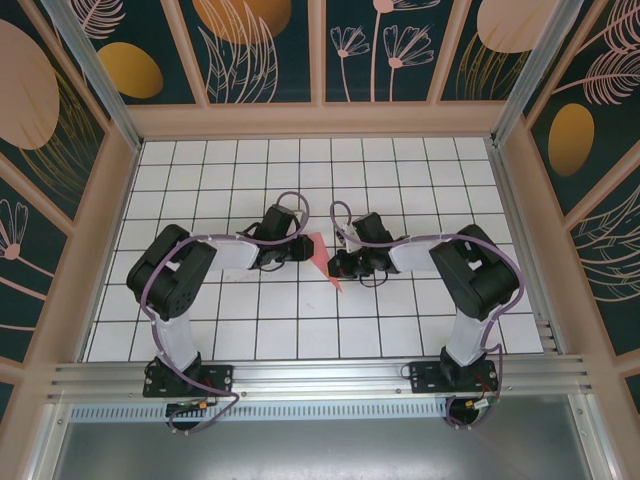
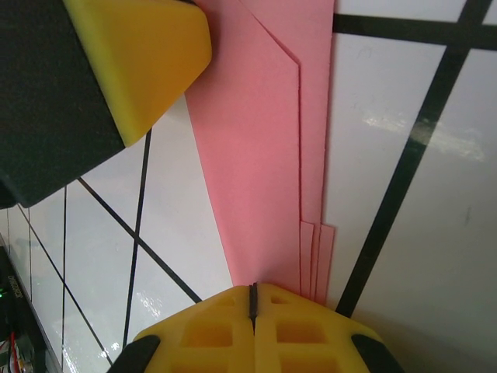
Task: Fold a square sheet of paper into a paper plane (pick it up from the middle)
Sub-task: Fold the wing for the fifth time at the center of the table.
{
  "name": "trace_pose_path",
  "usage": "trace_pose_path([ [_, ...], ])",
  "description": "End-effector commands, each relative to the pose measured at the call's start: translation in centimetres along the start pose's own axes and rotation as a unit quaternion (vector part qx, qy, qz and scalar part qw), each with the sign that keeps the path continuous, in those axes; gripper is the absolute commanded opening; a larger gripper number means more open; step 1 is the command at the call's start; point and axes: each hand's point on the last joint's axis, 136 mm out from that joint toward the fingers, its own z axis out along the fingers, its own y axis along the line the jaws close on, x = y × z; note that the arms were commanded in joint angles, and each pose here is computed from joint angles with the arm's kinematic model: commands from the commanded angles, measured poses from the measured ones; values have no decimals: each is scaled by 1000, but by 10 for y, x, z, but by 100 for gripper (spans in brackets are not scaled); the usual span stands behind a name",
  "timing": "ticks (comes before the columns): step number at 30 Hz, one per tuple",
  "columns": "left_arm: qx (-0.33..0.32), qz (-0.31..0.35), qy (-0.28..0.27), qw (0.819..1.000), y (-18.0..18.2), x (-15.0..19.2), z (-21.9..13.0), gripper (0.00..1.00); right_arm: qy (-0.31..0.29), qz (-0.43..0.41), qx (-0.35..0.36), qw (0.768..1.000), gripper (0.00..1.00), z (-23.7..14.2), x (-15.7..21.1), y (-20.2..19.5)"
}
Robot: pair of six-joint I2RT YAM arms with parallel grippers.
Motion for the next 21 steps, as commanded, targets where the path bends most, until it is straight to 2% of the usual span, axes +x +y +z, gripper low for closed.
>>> trace_pose_path([
  [1, -114, -14, -20, 993, 67, -9, 0, 18, 86, 62, 116, 988, 0, 5, 67, -67],
  [7, -117, -48, -37, 991, 93, -17, -4, 18, 86, 65, 109, 988, 0, 6, 67, -65],
  [12, -118, -56, -42, 991, 99, -24, -6, 18, 87, 66, 112, 988, 0, 5, 69, -66],
  [16, -116, -52, -49, 991, 94, -35, -10, 18, 85, 67, 107, 988, 0, 6, 68, -64],
  [21, -64, -49, -79, 994, 62, -58, -35, 20, 77, 64, 99, 990, 0, 5, 61, -58],
])
